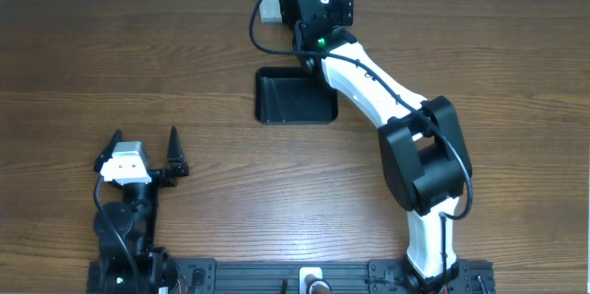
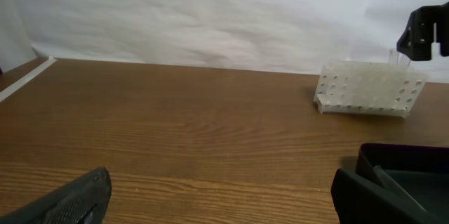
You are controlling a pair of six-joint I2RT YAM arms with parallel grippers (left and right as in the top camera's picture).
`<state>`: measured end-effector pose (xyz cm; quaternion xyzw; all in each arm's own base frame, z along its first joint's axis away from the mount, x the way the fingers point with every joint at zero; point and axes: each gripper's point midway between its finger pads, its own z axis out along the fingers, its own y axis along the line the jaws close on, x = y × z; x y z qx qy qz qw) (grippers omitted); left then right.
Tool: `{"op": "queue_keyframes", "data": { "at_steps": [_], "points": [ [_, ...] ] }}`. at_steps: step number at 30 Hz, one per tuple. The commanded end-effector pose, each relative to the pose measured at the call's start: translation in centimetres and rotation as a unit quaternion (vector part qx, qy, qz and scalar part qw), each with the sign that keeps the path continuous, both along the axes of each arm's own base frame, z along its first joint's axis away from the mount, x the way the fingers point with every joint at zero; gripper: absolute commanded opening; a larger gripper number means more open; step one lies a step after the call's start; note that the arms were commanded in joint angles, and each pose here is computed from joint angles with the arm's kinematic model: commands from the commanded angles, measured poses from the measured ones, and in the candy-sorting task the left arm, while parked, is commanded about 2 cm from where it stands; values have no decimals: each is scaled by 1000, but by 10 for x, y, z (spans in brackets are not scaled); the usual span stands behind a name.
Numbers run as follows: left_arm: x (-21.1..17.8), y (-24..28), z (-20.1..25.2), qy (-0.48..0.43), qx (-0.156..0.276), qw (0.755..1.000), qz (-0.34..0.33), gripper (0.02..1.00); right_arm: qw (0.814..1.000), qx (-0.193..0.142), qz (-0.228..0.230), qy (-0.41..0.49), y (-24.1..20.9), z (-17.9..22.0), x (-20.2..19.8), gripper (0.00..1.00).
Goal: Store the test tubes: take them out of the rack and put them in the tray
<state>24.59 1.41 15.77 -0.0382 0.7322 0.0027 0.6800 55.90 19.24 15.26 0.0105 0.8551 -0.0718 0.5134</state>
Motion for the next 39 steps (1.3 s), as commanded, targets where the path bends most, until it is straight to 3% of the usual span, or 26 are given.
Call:
{"op": "queue_keyframes", "data": {
  "at_steps": [1,17,30,39],
  "points": [
    [0,-2,-1,1,5,1000,-6,996,999,0,-19,-26,-13,7,16,925],
    [0,-2,-1,1,5,1000,-6,998,999,-7,-34,-34,-26,-5,58,917],
    [0,-2,-1,1,5,1000,-6,998,999,13,28,-9,11,-30,57,921],
    [0,-2,-1,1,5,1000,-6,996,999,6,36,-3,15,-32,55,910]
  ]
}}
